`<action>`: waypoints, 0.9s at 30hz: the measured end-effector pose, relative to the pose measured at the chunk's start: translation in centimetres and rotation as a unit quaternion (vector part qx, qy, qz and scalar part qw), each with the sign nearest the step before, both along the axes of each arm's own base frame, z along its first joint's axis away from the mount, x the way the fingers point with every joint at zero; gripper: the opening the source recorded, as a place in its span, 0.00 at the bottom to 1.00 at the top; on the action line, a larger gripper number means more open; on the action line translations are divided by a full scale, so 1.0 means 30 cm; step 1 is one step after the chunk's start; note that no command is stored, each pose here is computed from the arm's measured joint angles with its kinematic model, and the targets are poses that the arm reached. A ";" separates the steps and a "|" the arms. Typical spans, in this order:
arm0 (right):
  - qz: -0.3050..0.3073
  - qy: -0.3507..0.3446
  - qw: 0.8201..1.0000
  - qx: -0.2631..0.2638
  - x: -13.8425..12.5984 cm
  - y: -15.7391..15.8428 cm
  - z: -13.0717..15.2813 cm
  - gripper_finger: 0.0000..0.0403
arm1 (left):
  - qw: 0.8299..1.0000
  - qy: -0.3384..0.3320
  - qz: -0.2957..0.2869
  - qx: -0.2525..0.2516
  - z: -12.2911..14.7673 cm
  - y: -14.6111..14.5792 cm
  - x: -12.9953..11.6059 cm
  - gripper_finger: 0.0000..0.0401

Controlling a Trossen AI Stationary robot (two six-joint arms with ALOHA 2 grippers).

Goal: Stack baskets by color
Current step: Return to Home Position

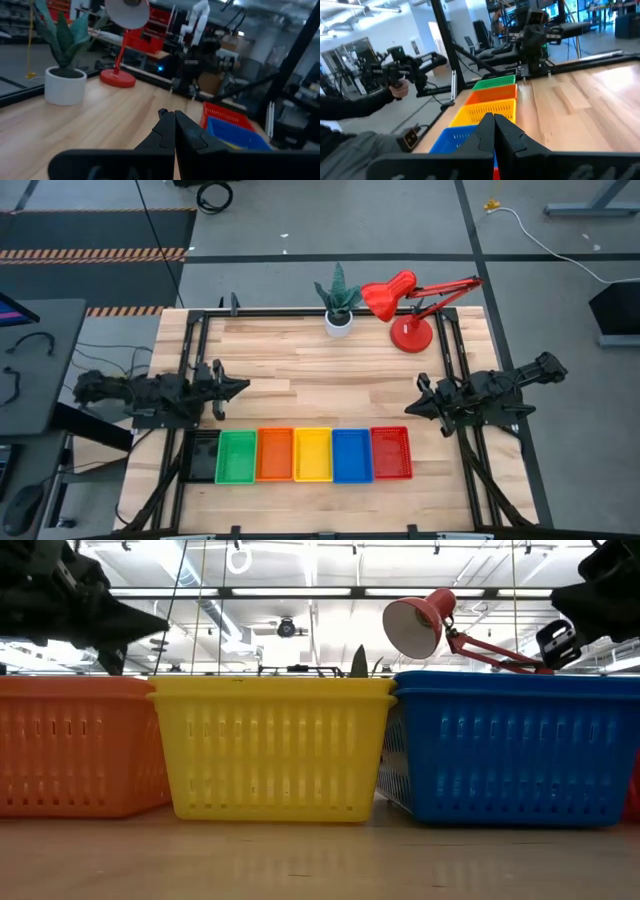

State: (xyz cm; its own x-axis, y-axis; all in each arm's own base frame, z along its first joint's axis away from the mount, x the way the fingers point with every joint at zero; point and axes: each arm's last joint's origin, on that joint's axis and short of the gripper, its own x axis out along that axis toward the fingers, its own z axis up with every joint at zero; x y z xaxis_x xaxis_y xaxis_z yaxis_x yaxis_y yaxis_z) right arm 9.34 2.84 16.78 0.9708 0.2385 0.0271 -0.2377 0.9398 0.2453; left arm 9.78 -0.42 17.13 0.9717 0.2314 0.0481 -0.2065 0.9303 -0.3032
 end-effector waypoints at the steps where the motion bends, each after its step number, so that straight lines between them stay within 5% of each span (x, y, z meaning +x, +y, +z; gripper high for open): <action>1: 0.000 -0.001 1.000 -0.005 0.000 0.000 0.000 0.00 | 1.000 0.003 -0.005 0.002 -0.002 0.006 0.002 0.00; 14: -0.068 -0.070 0.991 -0.094 0.007 -0.041 0.034 0.00 | 0.998 0.023 0.000 0.061 -0.006 0.034 0.008 0.05; 27: -0.108 0.052 0.993 0.002 0.032 -0.085 -0.027 0.06 | 0.998 0.028 0.000 0.061 -0.010 0.034 0.008 0.06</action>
State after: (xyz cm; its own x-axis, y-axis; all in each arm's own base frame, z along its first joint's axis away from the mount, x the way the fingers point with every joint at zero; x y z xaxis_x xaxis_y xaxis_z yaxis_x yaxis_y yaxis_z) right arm 10.29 0.29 15.97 0.9969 0.0247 -0.0753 -0.0041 0.9649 0.2628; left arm 10.01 0.59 16.84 0.9737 0.2269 0.0206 -0.2199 0.9595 -0.1759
